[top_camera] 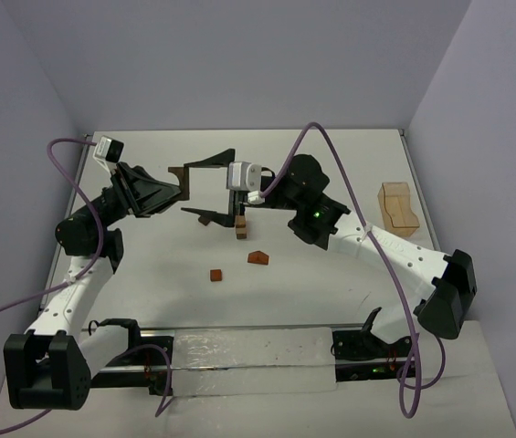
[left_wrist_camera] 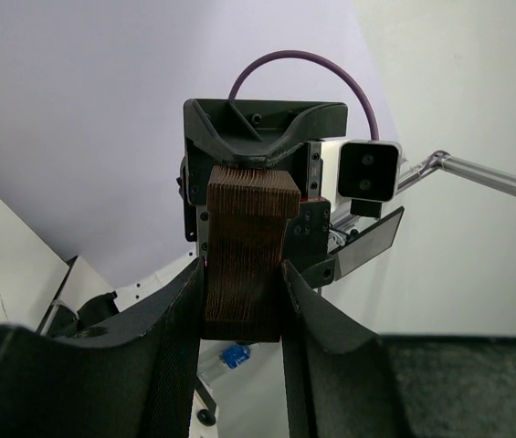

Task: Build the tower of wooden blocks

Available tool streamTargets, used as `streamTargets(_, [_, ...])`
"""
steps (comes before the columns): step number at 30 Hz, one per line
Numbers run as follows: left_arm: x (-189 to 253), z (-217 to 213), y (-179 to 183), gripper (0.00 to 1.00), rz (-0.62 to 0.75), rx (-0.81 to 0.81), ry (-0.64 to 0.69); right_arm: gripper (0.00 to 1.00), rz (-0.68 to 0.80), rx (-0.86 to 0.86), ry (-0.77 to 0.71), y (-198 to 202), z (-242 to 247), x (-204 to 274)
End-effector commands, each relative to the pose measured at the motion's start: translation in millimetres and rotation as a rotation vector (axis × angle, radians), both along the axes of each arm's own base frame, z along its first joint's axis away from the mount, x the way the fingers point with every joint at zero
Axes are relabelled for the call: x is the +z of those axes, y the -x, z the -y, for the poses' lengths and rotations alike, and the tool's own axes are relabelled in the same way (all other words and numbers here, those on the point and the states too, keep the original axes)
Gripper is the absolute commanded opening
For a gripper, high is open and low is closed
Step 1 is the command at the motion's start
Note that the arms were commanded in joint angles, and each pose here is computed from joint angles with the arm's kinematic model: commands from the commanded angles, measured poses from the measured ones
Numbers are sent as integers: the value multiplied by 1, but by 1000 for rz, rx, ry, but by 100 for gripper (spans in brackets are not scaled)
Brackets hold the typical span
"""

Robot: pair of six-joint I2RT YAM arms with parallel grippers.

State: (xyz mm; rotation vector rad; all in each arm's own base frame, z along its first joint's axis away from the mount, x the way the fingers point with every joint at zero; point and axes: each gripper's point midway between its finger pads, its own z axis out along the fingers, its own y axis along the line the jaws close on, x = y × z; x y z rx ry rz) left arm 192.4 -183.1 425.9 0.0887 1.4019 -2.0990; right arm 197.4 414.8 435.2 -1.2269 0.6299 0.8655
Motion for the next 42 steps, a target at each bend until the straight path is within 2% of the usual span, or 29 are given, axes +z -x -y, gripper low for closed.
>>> streamTargets(1, [30,-11,93,0,356,-144,96,81,65,-11,-70,3,2,31])
streamTargets(7, [28,-10,93,0,355,-144,90,68,66,-4,-55,3,0,30])
streamTargets(9, [26,-9,92,6,347,-145,82,64,63,-6,-49,2,-1,29])
streamTargets(11, [22,-8,88,28,321,-144,66,57,64,-10,-49,1,-1,33])
streamTargets(12, [22,-8,88,29,327,-141,65,57,60,-10,-42,1,-1,31])
streamTargets(13, [19,-5,83,56,306,-132,39,54,56,-14,-32,0,-1,30])
streamTargets(14, [12,-2,73,91,281,-116,-4,51,51,-15,-18,-1,0,27])
streamTargets(15, [8,0,69,99,276,-108,-31,49,50,-16,-13,0,2,27])
streamTargets(17, [-2,4,60,99,265,-91,-88,45,30,-24,13,-2,5,22])
streamTargets(19, [-16,7,51,99,339,-52,-188,41,-8,-44,66,-5,15,10])
streamTargets(21, [-24,7,37,99,300,-20,-271,40,-28,-87,109,-13,31,1])
streamTargets(23, [-38,5,12,99,323,70,-415,40,-70,-127,188,-20,50,-18])
streamTargets(24, [-43,4,5,99,495,130,-463,40,-100,-128,226,-21,51,-32])
streamTargets(27, [-66,-14,-43,99,470,316,-721,40,-179,-236,397,-34,92,-80])
streamTargets(31, [-108,-35,-68,99,416,338,-928,38,-262,-343,596,-48,137,-141])
streamTargets(38, [-131,-51,-89,97,381,336,-1061,32,-359,-498,942,-80,199,-225])
streamTargets(42, [-139,-57,-96,94,387,345,-1115,27,-398,-506,1044,-99,210,-251])
